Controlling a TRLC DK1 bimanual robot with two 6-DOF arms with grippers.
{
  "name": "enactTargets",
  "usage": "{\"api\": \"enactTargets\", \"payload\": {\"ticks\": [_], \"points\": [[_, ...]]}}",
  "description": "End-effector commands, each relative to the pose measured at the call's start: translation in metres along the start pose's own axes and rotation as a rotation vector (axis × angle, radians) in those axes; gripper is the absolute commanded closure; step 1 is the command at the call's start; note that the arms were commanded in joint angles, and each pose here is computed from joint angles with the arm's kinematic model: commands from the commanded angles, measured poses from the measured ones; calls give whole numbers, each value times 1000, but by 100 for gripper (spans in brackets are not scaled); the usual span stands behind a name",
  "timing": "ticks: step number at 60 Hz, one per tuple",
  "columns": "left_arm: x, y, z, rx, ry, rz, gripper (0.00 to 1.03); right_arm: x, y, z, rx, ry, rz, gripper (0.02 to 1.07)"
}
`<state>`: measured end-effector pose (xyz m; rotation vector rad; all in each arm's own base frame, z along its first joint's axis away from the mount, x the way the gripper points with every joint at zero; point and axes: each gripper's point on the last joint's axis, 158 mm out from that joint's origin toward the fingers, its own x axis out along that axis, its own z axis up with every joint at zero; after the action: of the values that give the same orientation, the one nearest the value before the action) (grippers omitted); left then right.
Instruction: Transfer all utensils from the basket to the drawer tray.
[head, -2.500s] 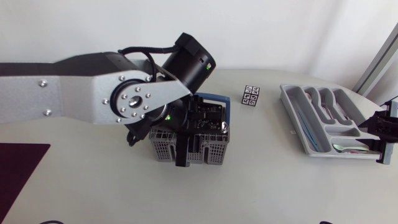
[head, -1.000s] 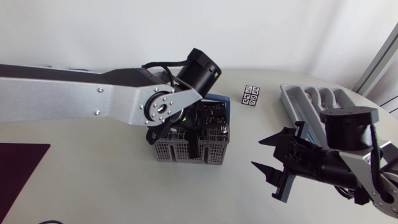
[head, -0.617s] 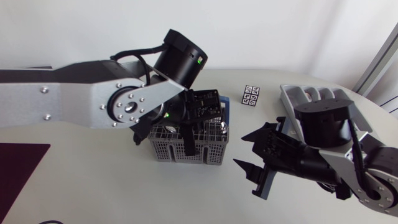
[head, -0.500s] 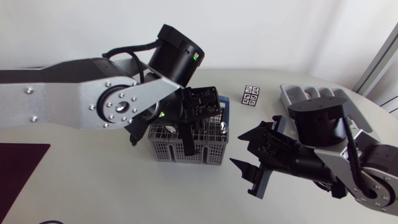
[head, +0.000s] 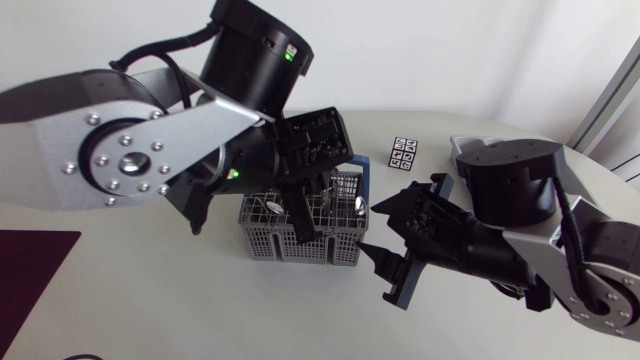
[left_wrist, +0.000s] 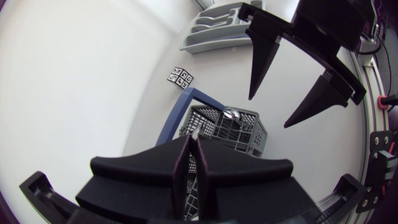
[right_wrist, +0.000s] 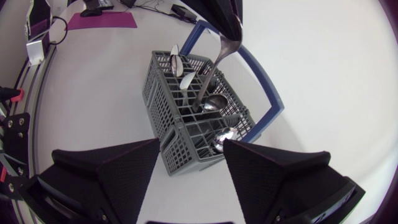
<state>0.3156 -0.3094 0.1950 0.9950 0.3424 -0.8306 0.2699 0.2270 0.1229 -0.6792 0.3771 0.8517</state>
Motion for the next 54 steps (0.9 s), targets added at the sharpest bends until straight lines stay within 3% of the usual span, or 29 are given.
{"api": "enactTargets", "payload": {"ticks": [1,14,26,40,54], "points": [[-22,22,19,-80,-51,64,97,-8,-11,20,58,-56,-35,33],[-47,48,35,-276,-91,111,96,-21,-27,43,125,-125,-93,33],[-37,36,32,-520,-40,-35,95,-28,-38,66,124,-181,-168,34],[-29,33,31,-708,-38,-187,95,-24,-49,84,115,-227,-229,61],[-27,38,29,-779,-44,-221,95,-17,-50,94,100,-227,-231,73]]}}
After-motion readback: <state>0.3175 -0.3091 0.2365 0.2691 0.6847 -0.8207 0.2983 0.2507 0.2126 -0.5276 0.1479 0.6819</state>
